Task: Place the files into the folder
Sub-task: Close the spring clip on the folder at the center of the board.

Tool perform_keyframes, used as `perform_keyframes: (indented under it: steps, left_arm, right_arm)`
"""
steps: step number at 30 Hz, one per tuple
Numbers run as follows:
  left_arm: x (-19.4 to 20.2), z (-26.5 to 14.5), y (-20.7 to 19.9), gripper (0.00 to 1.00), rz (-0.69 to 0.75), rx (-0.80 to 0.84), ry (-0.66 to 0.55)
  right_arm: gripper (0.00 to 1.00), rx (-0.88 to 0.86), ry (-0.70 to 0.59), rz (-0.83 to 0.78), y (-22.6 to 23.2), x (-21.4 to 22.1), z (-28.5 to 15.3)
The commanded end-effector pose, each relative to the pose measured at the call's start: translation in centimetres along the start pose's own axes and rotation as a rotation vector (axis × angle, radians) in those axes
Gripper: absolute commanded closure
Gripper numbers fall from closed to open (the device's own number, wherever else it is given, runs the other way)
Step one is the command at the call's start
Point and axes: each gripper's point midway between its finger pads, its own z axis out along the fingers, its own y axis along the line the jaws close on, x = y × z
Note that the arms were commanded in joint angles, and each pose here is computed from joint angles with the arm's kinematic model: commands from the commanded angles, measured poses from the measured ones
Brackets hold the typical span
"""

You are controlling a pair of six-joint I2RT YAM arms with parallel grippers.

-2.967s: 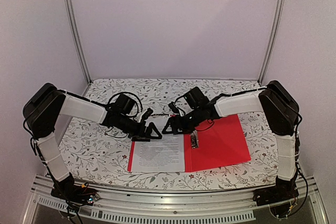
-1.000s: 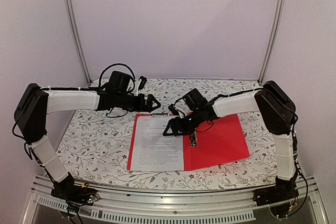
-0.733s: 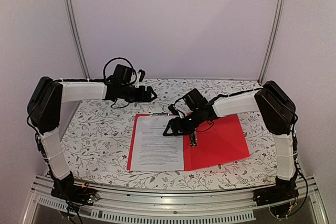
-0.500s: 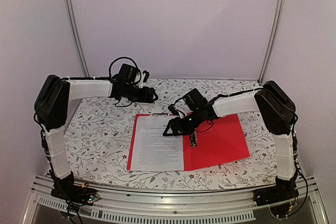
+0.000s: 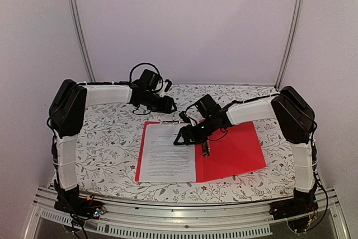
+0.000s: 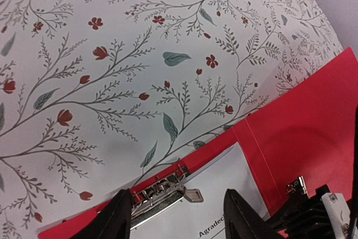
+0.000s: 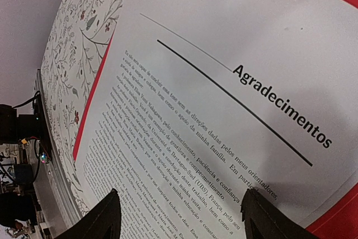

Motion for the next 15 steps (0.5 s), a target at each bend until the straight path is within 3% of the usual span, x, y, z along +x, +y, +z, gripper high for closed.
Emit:
perform_keyframes:
  steps: [1,15]
  left_arm:
    - [0.9,1.1,-0.7,0.45,0.016,-0.004,0.049]
    - [1.2,2.8,-1.2,0.59,0.021,-0.005,0.091]
  right_arm:
    - [0.25,0.1,0.104,0.082,-3.8,3.4,1.3]
    - [0.25,0.094,0.108,0.082,-3.8,3.6,1.3]
